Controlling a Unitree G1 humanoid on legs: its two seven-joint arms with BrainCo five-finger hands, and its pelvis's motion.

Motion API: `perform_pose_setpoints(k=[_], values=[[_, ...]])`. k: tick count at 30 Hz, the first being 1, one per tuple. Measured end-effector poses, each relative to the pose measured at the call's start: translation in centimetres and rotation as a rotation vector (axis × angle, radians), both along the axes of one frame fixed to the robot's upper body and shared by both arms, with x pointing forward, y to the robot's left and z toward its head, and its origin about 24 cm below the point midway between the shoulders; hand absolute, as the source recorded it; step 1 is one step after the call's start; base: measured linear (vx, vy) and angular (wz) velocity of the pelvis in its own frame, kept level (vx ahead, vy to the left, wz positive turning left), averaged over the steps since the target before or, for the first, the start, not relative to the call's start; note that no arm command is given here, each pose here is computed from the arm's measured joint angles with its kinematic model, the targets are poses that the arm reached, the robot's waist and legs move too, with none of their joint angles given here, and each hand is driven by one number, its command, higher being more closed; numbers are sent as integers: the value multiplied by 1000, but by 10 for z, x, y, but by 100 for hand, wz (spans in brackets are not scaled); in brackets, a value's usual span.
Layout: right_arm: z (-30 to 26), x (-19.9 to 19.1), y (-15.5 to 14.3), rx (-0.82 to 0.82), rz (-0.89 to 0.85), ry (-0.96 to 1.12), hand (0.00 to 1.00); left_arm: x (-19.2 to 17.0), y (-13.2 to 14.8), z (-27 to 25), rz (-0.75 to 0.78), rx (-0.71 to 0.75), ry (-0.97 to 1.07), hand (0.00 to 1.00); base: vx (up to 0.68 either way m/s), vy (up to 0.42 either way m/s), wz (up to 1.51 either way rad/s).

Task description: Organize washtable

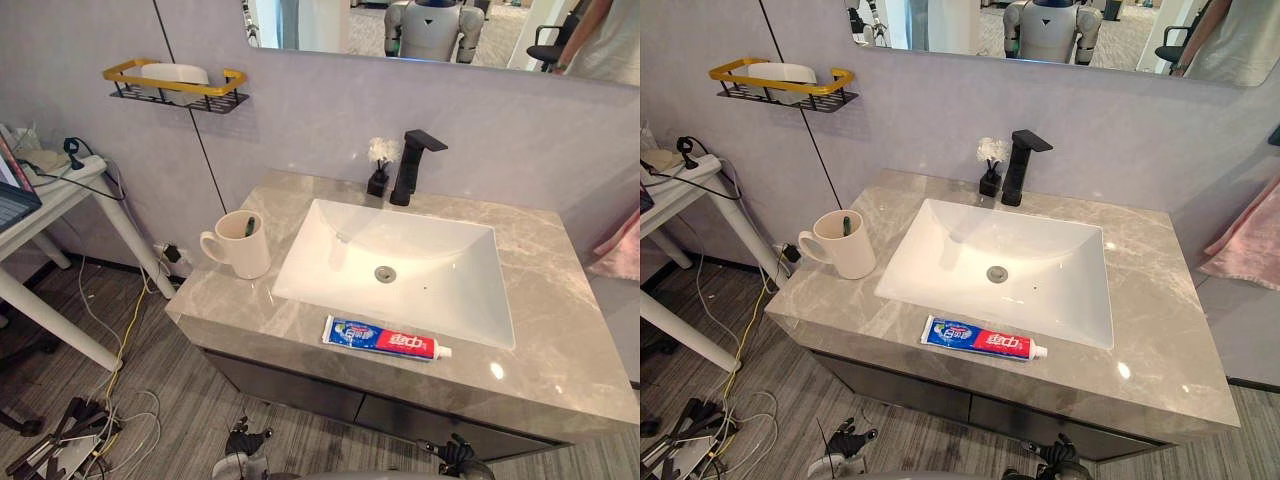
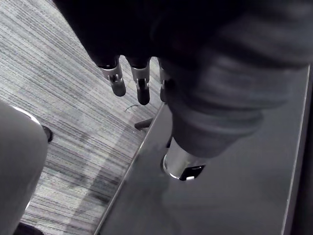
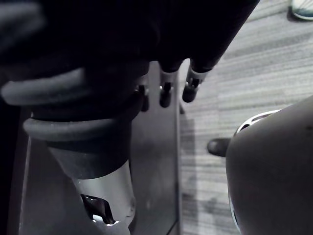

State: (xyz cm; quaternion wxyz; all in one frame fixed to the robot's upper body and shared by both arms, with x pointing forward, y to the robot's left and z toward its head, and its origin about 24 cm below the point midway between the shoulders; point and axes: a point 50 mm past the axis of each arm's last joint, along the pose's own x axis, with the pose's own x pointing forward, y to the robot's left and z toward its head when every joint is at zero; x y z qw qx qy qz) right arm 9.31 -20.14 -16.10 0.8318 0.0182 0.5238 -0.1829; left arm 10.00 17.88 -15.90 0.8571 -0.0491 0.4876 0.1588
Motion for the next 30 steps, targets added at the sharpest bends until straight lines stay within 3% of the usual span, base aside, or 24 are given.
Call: perform_pose_setpoints(k=[8, 14, 20, 30], values=[[0, 0, 0, 20, -58, -14, 0, 3, 2, 2, 30, -5, -21, 0, -6, -3, 2], [5, 4, -11, 57, -304, -92, 0, 2, 18, 4, 154, 1, -34, 0, 34, -27, -15], [24, -5, -61, -60, -619, -206, 0, -7, 32, 4, 241, 23, -21, 0, 121, -31, -17], [78, -28, -132, -368, -883, -398, 0, 0, 30, 7, 261, 19, -59, 0, 0, 37, -9]])
